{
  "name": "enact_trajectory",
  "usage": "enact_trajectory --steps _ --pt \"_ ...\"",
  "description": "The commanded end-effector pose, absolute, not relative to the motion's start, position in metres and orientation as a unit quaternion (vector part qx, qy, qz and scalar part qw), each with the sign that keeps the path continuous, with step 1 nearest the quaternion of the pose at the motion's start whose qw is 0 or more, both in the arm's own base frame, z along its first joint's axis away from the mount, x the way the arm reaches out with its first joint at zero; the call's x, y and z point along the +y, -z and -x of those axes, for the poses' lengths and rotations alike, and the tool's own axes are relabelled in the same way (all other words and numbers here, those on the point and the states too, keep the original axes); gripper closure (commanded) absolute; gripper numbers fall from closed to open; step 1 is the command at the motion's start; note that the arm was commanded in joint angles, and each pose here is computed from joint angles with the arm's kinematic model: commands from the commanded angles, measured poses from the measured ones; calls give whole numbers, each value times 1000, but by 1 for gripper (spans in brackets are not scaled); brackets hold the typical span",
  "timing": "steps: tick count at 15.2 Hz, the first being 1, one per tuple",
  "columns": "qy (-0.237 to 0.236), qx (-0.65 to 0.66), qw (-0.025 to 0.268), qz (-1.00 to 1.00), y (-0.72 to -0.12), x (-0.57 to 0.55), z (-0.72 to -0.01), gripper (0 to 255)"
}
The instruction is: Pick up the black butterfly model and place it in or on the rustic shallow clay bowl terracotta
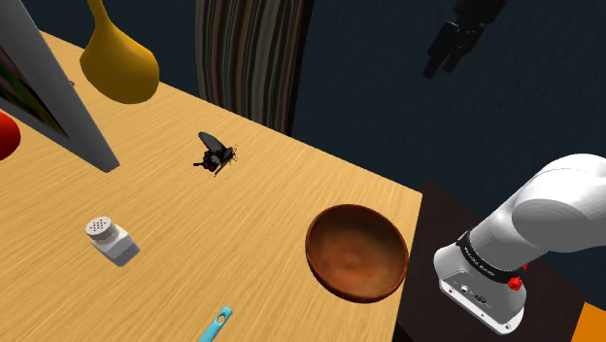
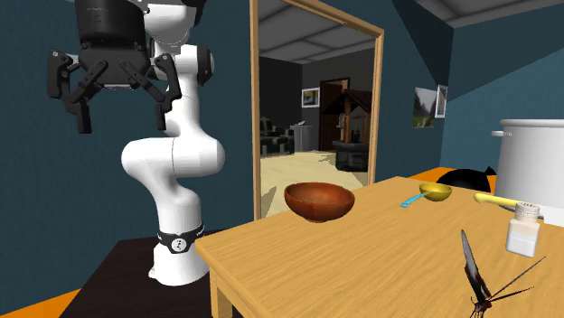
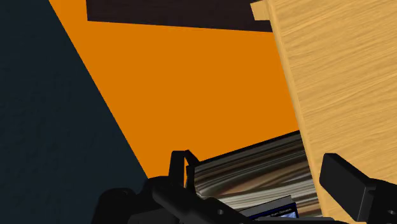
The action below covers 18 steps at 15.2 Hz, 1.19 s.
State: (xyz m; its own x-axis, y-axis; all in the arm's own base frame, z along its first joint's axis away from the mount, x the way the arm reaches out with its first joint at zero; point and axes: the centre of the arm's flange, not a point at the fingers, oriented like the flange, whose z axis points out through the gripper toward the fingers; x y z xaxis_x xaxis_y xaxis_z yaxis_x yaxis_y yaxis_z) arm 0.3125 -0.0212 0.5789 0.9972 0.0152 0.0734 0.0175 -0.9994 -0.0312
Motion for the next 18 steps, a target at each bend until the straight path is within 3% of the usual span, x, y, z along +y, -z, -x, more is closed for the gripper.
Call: enact_trajectory --steps 1,18 --pt "37 -8 16 999 -579 -21 -312 0" --pt "-30 226 63 972 -498 165 -379 0"
